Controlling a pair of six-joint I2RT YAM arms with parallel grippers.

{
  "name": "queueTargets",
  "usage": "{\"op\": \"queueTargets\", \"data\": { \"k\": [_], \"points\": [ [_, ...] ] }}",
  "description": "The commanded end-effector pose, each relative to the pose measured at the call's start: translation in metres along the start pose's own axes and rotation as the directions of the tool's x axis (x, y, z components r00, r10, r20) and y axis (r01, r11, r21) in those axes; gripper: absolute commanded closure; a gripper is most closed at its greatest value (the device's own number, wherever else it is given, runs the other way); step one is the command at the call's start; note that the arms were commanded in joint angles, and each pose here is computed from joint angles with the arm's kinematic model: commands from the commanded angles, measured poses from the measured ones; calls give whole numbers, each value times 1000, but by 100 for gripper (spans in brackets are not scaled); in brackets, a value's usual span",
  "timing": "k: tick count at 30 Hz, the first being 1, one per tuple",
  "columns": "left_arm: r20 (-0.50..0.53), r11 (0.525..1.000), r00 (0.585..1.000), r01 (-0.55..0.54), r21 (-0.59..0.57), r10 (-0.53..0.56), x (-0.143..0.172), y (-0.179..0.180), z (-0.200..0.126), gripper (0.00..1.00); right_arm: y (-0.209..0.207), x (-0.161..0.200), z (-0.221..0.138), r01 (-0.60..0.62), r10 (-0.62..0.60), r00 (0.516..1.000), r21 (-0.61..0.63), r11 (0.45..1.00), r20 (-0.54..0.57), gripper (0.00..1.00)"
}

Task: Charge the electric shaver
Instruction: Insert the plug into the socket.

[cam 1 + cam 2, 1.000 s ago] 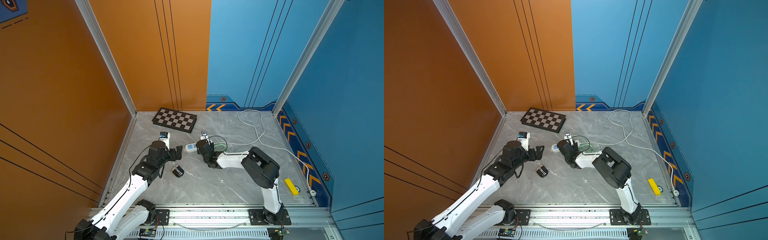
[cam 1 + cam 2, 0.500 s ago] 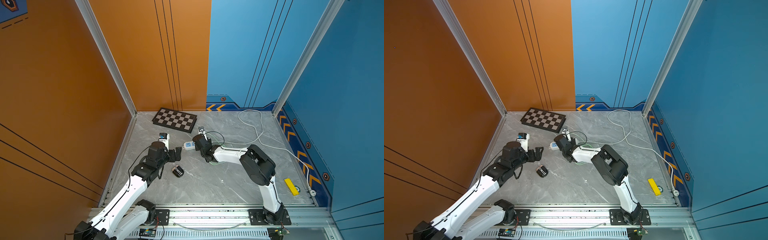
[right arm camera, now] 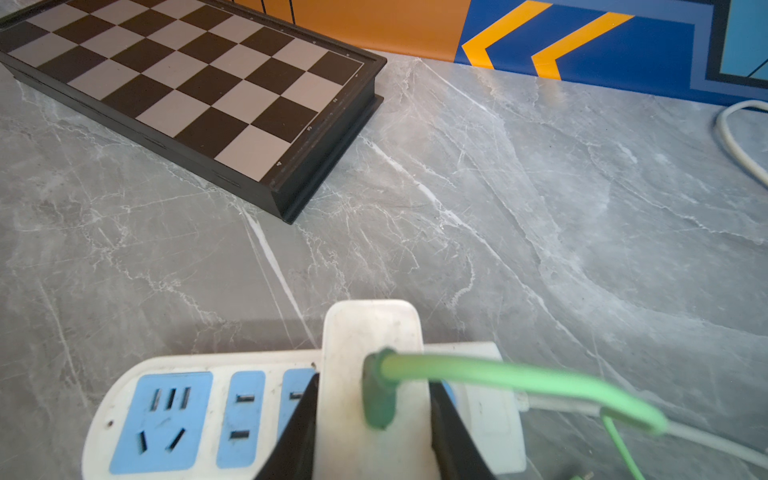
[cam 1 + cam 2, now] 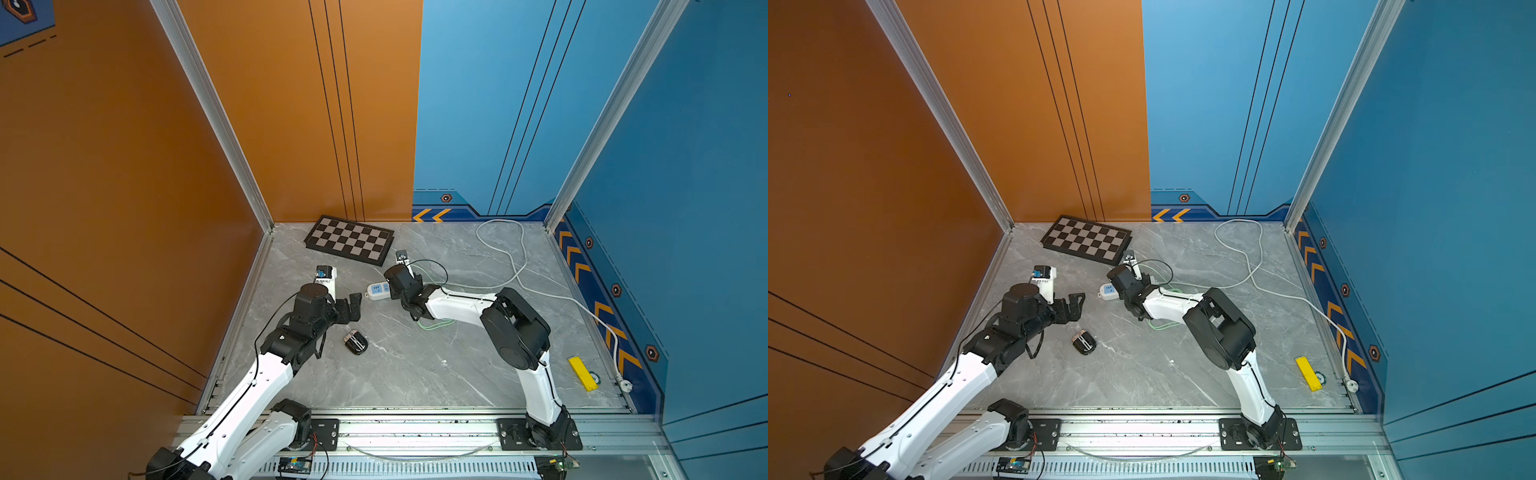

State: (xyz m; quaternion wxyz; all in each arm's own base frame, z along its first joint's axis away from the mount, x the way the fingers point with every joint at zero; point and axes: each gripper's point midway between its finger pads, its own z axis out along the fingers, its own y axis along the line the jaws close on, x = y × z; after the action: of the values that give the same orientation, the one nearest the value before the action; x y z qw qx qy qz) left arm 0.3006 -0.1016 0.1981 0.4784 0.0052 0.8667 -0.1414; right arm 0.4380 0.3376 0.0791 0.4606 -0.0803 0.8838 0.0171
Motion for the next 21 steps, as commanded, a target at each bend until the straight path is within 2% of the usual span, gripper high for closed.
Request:
{"op": "queueTargets", "data": {
  "k": [1,3,6,8,10,17,21],
  "points": [
    [0,999,1000,17,-37,-17,5,10,-2,2,-36,140,10,261,-226,888,33,965,-401,100],
    [4,999,1000,19,-38,-19,4,10,-3,2,-35,139,9,272,-237,887,34,962,-396,100],
    [7,999,1000,24,-40,-24,5,11,-4,2,-34,144,5,277,-243,879,24,961,-411,87],
    [12,999,1000,27,-39,-26,4,11,-5,2,-33,143,1,270,-240,881,18,963,-408,73],
    [11,999,1000,27,-40,-27,5,11,-6,2,-31,139,-3,252,-230,885,1,968,-404,67],
    [-6,999,1000,29,-41,-30,9,12,-4,2,-32,120,-7,215,-207,903,-19,976,-376,66],
    [-7,998,999,32,-46,-32,9,12,-7,2,-32,116,-12,207,-203,909,-29,978,-364,58]
  ]
}}
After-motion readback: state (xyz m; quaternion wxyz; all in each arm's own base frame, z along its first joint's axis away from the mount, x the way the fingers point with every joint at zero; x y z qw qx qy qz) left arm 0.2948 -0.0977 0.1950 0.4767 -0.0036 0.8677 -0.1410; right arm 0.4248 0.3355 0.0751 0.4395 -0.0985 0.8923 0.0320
